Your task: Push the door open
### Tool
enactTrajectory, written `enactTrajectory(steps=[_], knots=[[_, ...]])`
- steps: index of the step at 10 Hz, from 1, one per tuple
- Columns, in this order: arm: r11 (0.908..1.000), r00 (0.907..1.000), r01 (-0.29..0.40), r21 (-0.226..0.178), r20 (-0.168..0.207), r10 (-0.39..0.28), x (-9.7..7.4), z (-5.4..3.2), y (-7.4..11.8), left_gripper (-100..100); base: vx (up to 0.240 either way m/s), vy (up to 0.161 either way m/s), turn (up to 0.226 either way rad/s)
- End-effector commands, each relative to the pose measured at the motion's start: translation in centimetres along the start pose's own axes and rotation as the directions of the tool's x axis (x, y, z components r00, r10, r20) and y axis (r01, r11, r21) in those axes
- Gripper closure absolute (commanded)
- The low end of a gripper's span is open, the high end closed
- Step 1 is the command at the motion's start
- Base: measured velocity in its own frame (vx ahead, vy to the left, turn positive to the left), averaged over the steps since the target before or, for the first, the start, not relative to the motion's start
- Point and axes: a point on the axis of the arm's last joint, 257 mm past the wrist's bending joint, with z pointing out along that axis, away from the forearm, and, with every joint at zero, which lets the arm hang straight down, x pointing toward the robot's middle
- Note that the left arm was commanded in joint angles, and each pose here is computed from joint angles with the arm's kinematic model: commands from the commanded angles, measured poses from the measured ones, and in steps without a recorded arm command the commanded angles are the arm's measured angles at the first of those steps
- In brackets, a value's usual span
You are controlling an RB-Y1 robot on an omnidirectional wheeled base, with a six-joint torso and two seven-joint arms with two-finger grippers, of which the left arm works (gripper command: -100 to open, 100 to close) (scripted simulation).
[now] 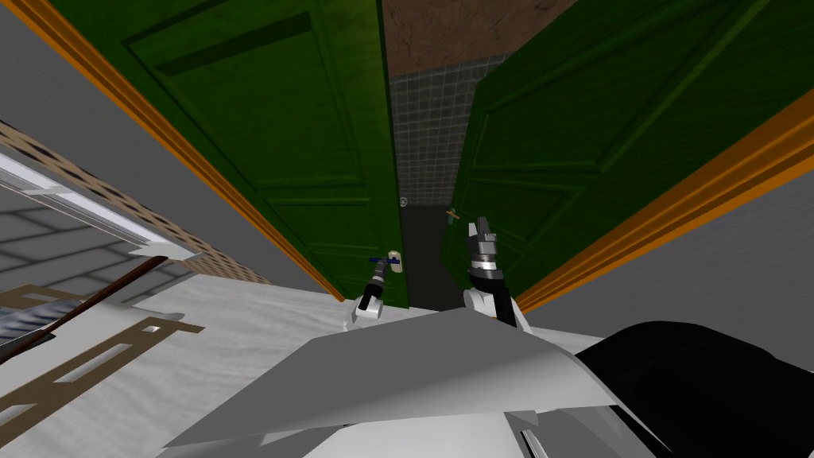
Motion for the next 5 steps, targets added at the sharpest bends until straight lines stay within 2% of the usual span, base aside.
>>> enactTrajectory(steps=[1,5], knots=[[1.0,1.0,0.0,0.004,0.0,0.0,0.0,0.03,-0.1,100,0.0,0.0,0.0],[0.9999,0.9994,-0.015,-0.004,0.03,0.015,-2.0,0.08,0.1,100,0.133,-0.075,0.044]])
